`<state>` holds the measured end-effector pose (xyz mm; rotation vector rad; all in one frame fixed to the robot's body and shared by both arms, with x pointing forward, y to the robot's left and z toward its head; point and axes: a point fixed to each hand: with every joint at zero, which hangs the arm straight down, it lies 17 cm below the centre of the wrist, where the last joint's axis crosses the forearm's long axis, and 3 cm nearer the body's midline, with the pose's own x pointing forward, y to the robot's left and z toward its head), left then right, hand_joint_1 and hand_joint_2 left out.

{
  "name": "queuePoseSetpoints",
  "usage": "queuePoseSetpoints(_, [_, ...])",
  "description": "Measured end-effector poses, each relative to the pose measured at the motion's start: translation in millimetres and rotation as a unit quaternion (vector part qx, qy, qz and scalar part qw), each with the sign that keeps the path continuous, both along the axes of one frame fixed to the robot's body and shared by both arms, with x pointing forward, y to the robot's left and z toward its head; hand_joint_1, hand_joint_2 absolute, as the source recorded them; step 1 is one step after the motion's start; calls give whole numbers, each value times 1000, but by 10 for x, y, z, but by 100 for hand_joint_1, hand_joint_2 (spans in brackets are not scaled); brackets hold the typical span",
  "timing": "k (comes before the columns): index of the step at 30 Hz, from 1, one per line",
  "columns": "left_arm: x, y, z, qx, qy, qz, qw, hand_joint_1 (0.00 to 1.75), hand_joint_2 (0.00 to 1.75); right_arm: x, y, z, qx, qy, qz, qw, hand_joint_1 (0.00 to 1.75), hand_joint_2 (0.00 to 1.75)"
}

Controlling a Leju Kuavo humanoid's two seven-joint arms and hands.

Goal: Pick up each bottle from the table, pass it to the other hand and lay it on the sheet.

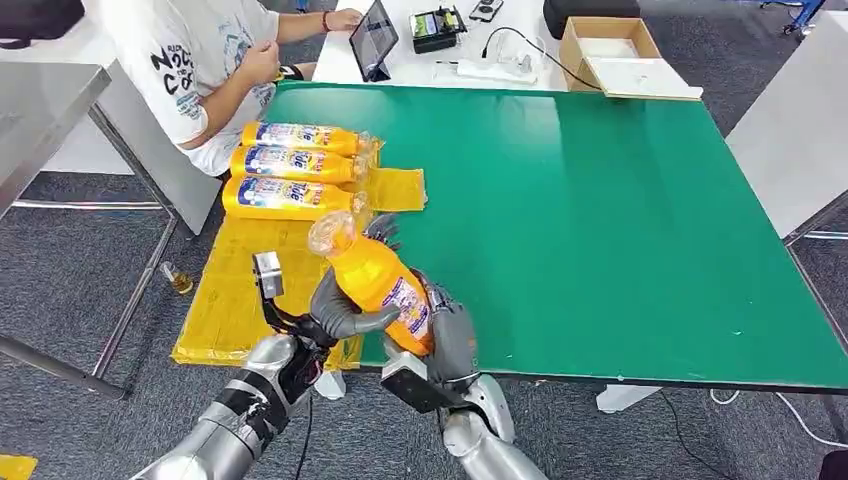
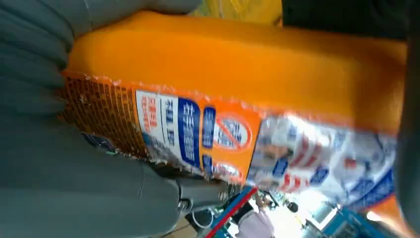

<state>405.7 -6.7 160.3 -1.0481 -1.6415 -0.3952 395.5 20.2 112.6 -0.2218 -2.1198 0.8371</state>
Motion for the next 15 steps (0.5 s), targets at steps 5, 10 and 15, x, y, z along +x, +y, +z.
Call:
queuePoseSetpoints(5, [-3,30,-16,-11,14,-6,1000,0,175,-10,59,-81,-16,5,3,1000,175,175])
queuePoseSetpoints(10, [0,29,-44,-8,23,-10,1000,0,175,18,93,-94,-30,1,-4,1000,175,175])
queuePoseSetpoints(15, [12,-5,-146,16,33,-20,999,45,175,85,129,-56,-53,-10,-10,998,175,175])
